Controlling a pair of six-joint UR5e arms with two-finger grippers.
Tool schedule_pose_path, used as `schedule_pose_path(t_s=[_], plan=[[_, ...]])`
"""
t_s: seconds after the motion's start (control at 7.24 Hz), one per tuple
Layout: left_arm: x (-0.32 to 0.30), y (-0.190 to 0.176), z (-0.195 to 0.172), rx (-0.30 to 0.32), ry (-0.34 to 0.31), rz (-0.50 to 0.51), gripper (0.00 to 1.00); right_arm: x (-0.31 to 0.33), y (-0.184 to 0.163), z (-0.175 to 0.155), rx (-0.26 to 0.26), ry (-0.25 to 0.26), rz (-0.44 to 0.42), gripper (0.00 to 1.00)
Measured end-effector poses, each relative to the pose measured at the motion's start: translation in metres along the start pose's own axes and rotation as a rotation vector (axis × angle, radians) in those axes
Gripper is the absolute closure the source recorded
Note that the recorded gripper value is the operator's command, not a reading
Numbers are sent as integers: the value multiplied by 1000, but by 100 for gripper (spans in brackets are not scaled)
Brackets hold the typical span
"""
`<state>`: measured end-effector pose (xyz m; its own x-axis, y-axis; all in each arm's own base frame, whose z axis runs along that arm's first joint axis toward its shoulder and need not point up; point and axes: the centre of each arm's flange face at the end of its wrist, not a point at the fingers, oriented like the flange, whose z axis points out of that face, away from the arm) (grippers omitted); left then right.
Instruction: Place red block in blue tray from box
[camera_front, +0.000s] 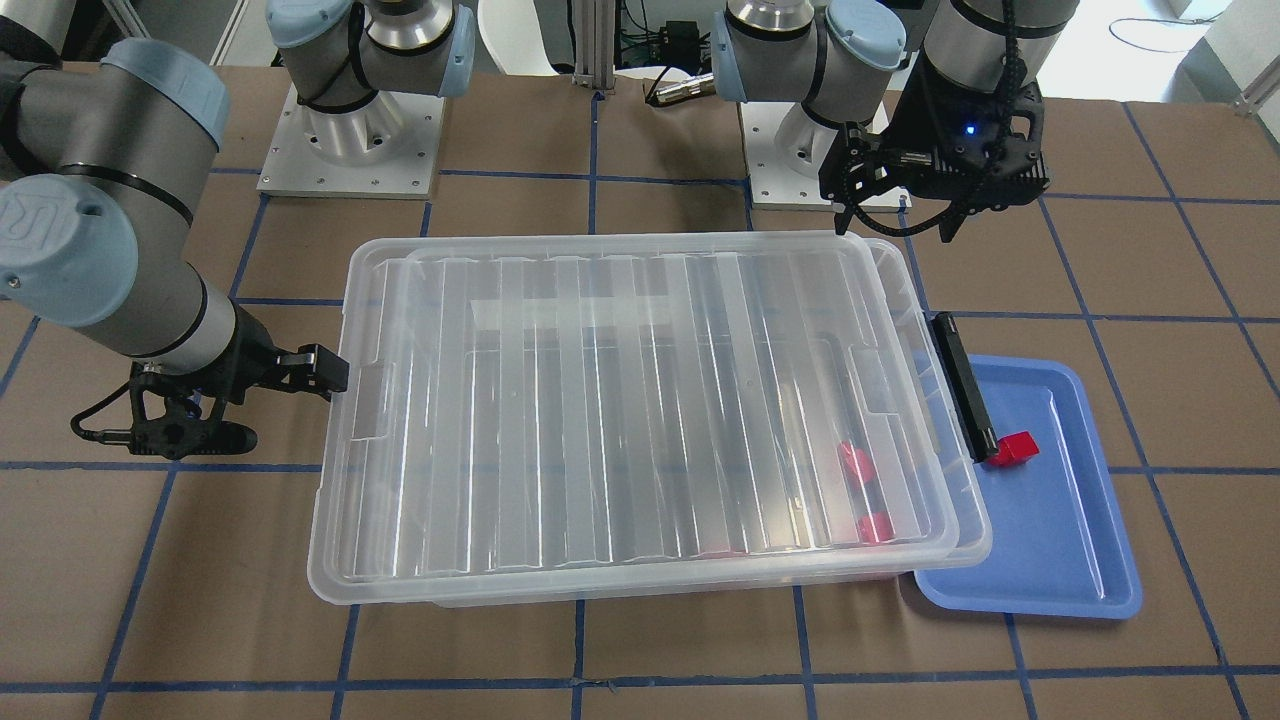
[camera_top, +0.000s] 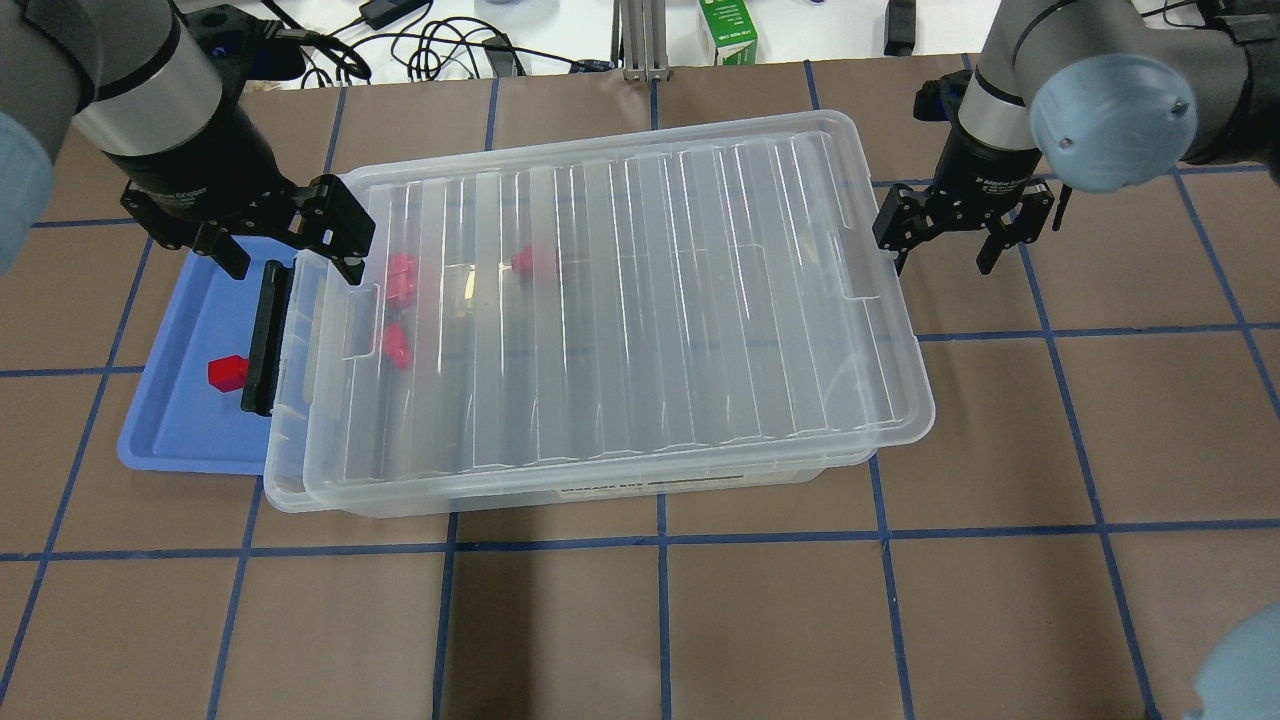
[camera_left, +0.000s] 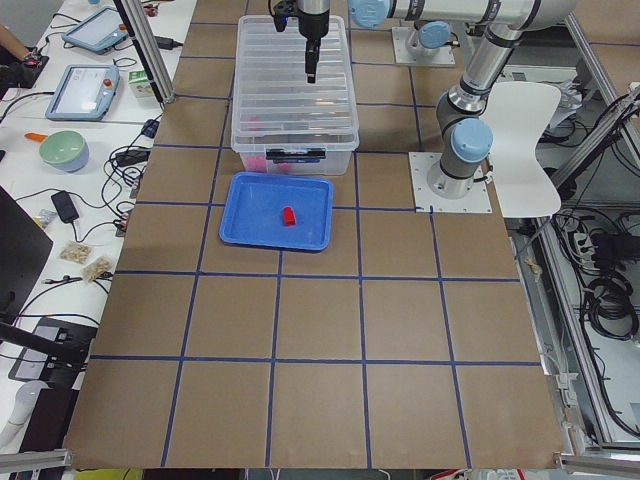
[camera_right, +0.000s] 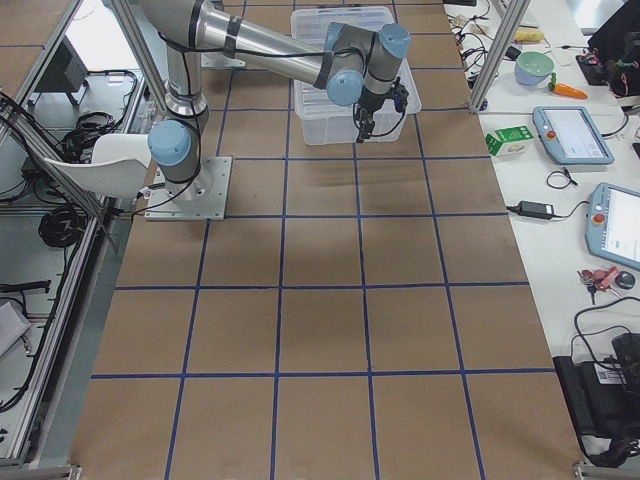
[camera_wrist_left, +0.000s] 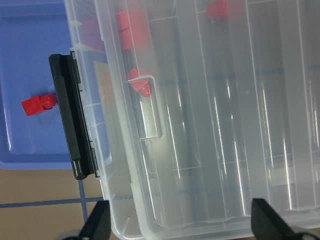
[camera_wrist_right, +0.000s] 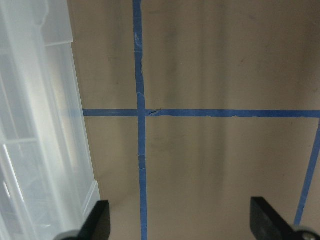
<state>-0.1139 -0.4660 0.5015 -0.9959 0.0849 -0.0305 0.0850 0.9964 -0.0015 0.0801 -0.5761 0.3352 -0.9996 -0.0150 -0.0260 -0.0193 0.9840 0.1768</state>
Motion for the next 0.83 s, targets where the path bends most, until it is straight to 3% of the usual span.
schedule_pose_path(t_s=[0.55,0.83], plan=[[0,0,0,-1,1,0,0,-6,-2,-11,25,6,0,0],[0,0,1,0,1,0,0,-6,5,-62,79,19,3,0]])
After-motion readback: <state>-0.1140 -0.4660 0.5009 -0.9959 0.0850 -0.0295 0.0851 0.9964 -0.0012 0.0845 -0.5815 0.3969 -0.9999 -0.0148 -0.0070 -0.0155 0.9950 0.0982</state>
